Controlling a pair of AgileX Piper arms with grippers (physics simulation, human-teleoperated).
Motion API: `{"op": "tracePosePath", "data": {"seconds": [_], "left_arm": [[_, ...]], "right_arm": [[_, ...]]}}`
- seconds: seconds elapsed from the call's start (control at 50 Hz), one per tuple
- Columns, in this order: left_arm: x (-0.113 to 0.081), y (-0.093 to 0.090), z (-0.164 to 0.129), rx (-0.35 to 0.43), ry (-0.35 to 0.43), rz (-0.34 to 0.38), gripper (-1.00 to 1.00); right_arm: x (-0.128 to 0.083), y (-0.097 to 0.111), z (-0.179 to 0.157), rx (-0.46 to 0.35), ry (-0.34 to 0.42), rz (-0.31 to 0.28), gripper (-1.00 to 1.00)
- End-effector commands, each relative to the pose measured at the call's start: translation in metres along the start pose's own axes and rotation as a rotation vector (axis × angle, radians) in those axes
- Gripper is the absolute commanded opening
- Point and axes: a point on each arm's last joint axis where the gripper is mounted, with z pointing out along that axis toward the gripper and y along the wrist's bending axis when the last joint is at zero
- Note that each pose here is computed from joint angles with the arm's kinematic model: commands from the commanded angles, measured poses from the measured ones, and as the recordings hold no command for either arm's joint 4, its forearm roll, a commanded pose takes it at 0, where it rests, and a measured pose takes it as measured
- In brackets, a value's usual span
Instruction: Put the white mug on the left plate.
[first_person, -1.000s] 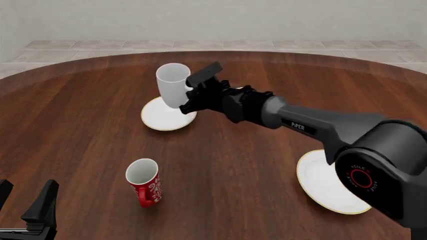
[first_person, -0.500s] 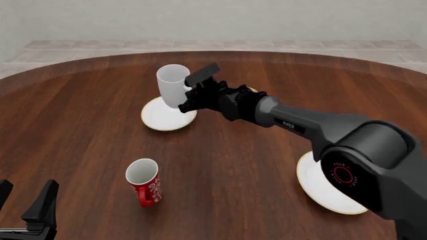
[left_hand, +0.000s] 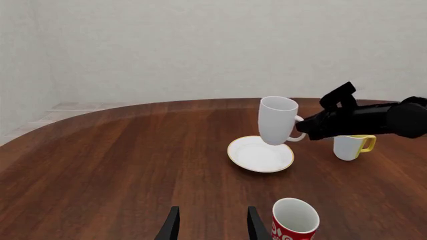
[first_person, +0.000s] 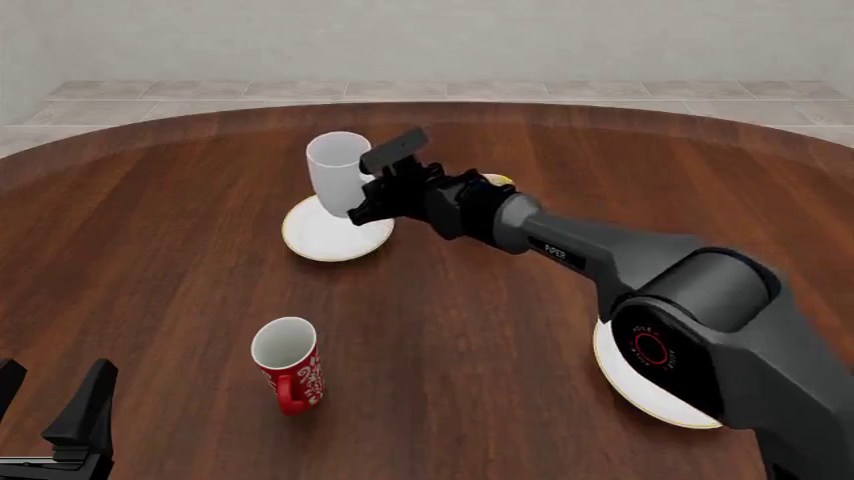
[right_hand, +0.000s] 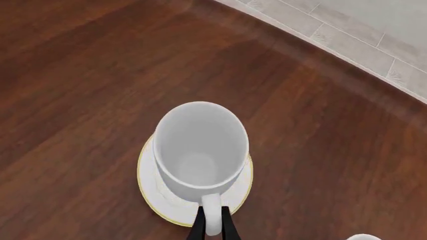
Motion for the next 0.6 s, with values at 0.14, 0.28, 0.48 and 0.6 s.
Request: {"op": "tracePosePath", "data": {"seconds": [0.14,0.28,0.48,0.6], "left_arm": [[0.000,0.000,0.000,0.000,0.000,0.000,1.00],[0.000,0.000,0.000,0.000,0.000,0.000,1.00],[0.000,0.000,0.000,0.000,0.000,0.000,1.00],[0.000,0.000,0.000,0.000,0.000,0.000,1.00]], "right_arm": [[-0.001,0.004,0.011,-0.007,0.002,0.013,-1.00],[0.001,0.005,0.014,-0.010,0.006,0.016,-1.00],[0.006,0.005,0.018,-0.009,0.014,0.022,-1.00],[0.008,0.008,0.020,-0.013,0.018,0.022,-1.00]]}}
